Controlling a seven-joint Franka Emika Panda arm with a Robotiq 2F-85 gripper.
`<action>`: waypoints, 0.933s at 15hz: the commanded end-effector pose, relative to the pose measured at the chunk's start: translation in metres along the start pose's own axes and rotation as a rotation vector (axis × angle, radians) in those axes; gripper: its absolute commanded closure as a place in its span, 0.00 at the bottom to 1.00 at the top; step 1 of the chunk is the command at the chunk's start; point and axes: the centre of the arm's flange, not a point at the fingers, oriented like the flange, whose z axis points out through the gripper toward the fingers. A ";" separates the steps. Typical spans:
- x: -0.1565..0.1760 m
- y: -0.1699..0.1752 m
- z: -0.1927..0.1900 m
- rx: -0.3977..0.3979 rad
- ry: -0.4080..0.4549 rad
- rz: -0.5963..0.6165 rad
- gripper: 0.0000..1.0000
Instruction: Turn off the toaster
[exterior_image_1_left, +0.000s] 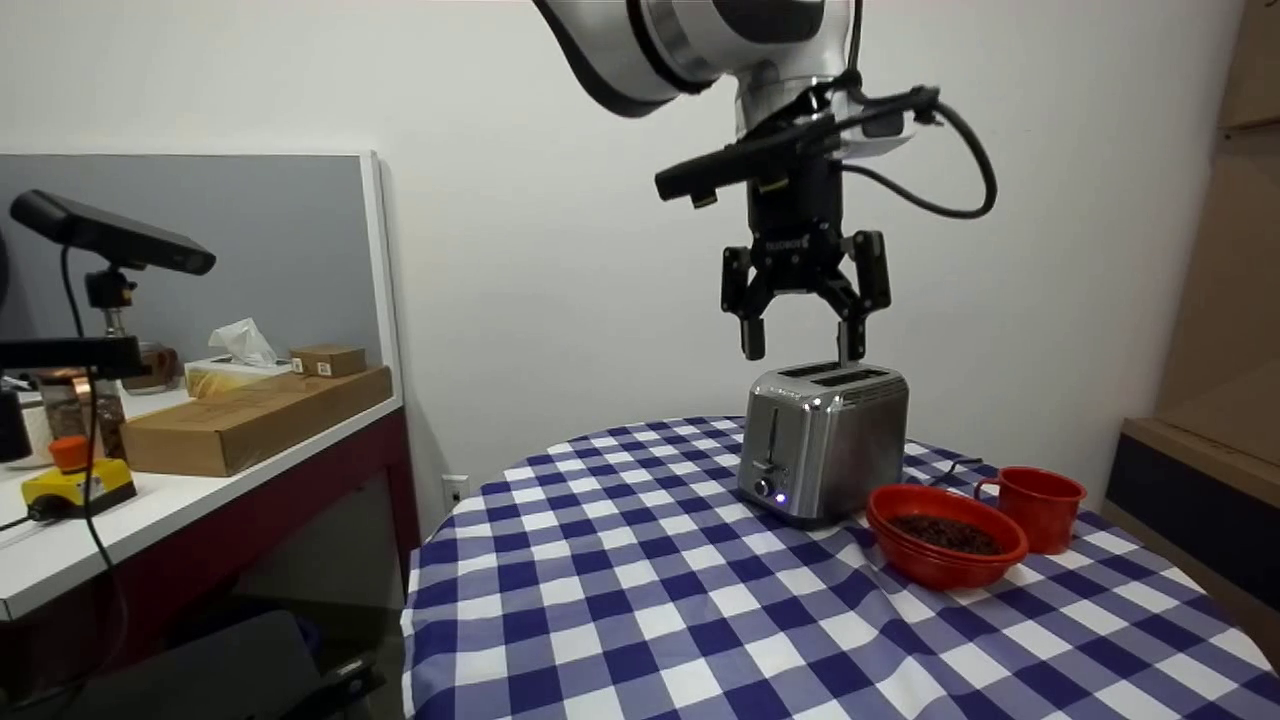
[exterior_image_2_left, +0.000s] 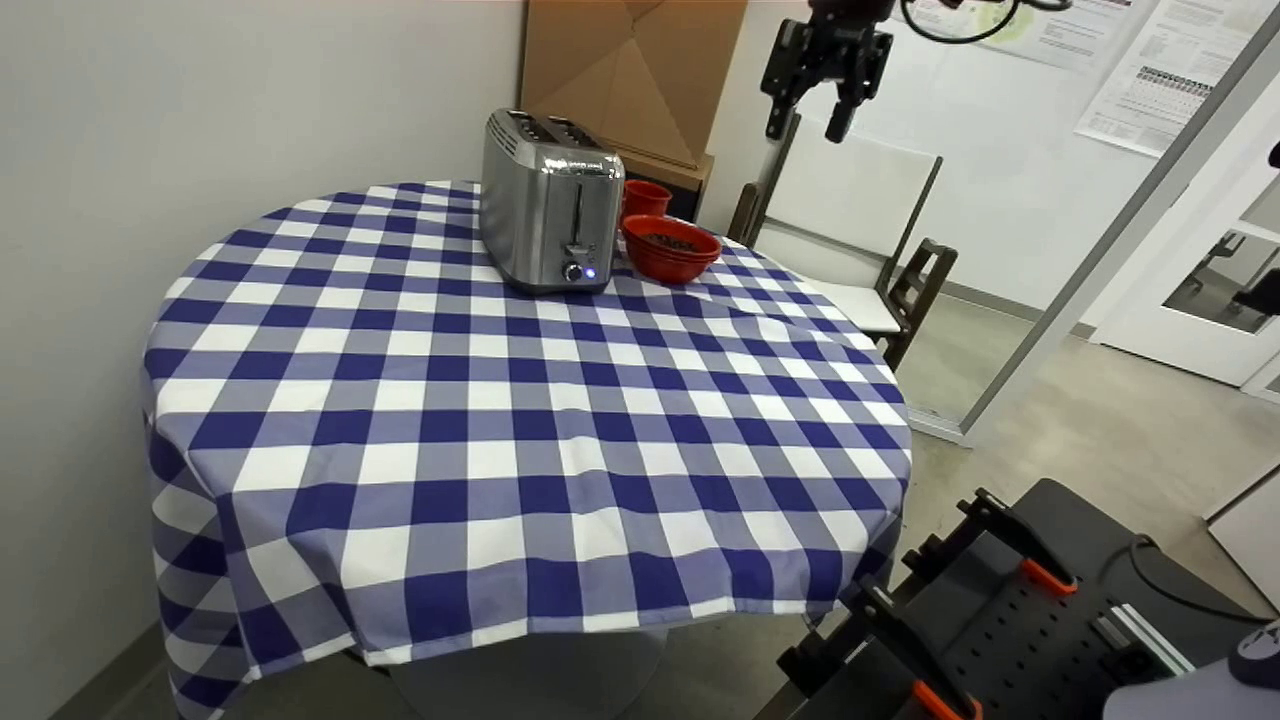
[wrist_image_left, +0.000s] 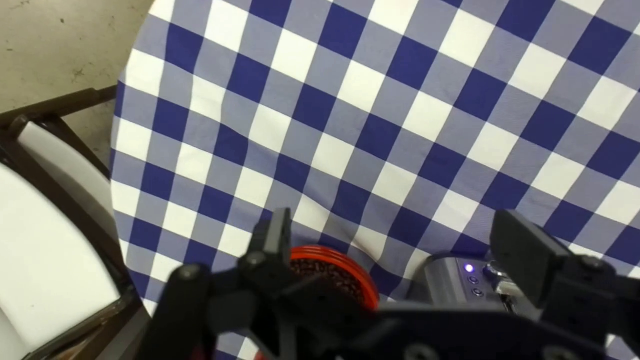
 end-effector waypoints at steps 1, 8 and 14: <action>0.036 -0.021 0.041 -0.025 0.038 0.009 0.00; 0.072 -0.053 0.120 -0.056 0.112 0.048 0.00; 0.088 -0.075 0.161 -0.051 0.151 0.075 0.00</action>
